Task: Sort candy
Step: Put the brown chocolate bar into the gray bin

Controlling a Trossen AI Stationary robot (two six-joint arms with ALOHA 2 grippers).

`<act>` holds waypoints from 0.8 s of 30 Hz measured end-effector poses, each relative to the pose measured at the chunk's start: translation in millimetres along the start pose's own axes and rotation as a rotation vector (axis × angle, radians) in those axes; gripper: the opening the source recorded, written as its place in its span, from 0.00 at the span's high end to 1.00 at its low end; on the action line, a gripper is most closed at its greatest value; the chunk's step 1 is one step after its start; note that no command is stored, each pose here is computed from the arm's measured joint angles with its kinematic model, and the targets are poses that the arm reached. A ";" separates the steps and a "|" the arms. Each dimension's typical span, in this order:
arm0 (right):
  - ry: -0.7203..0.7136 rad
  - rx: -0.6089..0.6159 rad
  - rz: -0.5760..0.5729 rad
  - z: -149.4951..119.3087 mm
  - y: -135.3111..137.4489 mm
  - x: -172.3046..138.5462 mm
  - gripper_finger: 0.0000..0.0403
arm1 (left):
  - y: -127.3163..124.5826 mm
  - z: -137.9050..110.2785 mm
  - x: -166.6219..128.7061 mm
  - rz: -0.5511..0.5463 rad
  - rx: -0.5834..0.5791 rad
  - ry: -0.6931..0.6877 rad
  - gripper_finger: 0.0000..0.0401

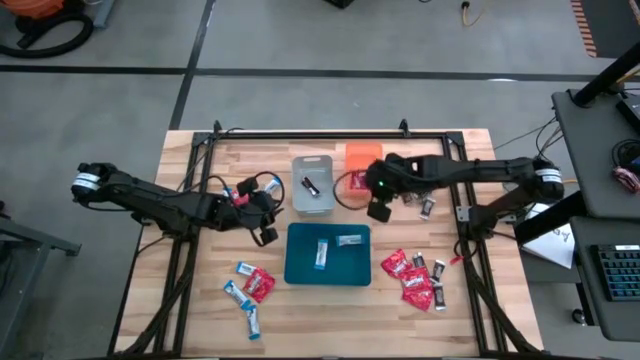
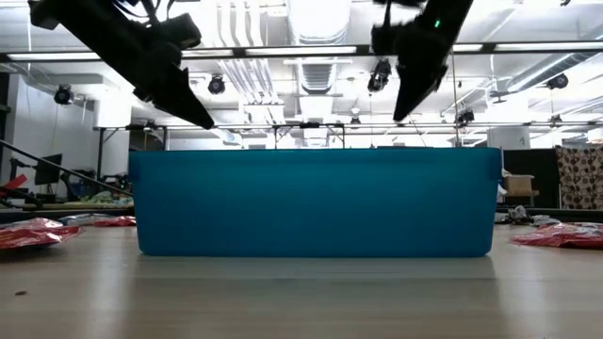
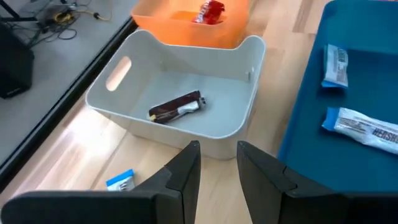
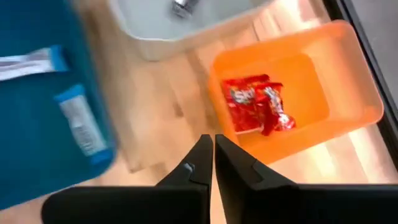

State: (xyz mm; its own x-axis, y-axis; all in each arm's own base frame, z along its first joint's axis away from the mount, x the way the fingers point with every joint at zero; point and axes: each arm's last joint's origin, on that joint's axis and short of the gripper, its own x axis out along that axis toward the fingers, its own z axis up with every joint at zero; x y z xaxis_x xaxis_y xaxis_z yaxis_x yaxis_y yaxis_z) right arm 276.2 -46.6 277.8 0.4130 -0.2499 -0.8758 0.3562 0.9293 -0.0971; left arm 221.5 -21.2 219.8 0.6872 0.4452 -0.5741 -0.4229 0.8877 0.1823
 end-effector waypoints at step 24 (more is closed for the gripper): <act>0.483 0.459 -0.143 -67.2 -68.8 54.9 0.86 | 10.3 -1.6 -10.6 0.139 0.008 0.151 0.78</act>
State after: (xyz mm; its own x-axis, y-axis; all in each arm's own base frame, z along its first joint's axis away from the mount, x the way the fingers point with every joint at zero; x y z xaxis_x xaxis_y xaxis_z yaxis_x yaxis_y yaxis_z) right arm 218.1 -106.0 204.6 -0.0469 -0.1133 -0.9925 0.7430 0.6601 -0.1105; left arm 208.9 -16.9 226.4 0.5261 0.5413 -0.6559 -0.5020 0.8202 0.2743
